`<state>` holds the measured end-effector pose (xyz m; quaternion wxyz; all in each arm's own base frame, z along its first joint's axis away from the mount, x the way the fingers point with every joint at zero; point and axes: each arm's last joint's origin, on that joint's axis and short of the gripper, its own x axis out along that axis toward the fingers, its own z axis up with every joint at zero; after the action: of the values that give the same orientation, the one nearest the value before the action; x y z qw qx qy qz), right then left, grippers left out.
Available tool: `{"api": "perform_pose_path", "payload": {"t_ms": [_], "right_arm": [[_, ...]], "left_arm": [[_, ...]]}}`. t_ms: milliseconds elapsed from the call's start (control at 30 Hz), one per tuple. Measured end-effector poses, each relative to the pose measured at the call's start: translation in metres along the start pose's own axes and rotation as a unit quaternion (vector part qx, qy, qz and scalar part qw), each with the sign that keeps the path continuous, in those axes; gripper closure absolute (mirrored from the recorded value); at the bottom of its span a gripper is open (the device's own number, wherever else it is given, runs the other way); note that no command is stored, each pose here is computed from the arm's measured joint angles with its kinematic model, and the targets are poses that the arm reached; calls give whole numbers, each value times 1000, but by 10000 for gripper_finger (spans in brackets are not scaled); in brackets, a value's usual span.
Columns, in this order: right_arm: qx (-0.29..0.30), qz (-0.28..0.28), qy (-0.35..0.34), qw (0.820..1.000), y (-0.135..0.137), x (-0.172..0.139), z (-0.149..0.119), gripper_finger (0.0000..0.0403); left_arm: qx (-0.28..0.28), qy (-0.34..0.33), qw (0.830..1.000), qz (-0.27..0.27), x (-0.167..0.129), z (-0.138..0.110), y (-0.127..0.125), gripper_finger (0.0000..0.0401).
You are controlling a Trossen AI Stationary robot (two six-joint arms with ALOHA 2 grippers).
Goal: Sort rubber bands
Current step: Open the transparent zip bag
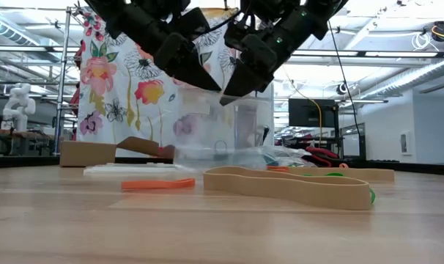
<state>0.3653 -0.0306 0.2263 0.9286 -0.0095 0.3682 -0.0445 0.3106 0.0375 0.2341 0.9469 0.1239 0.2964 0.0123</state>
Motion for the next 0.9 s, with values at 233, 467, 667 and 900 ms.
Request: {"api": "perform_pose_path", "payload": {"t_ms": [233,467,667,900], "right_arm": [[17,-9,-5,1000,-4,0,1,403],[21,-15,9,1000,-5,0,-2,403],[25,-22,8,999,-9,0,-2,403],[16,-16,-13,1000,-6,-1,5,403]], "left_arm": [[-2,3,1000,2,0,0,0,331],[-2,-35,999,13,0,7,2,331],[-12,-24,999,-20,0,4,-1,331],[-15,22,1000,-3,0,-4,-2,331]]}}
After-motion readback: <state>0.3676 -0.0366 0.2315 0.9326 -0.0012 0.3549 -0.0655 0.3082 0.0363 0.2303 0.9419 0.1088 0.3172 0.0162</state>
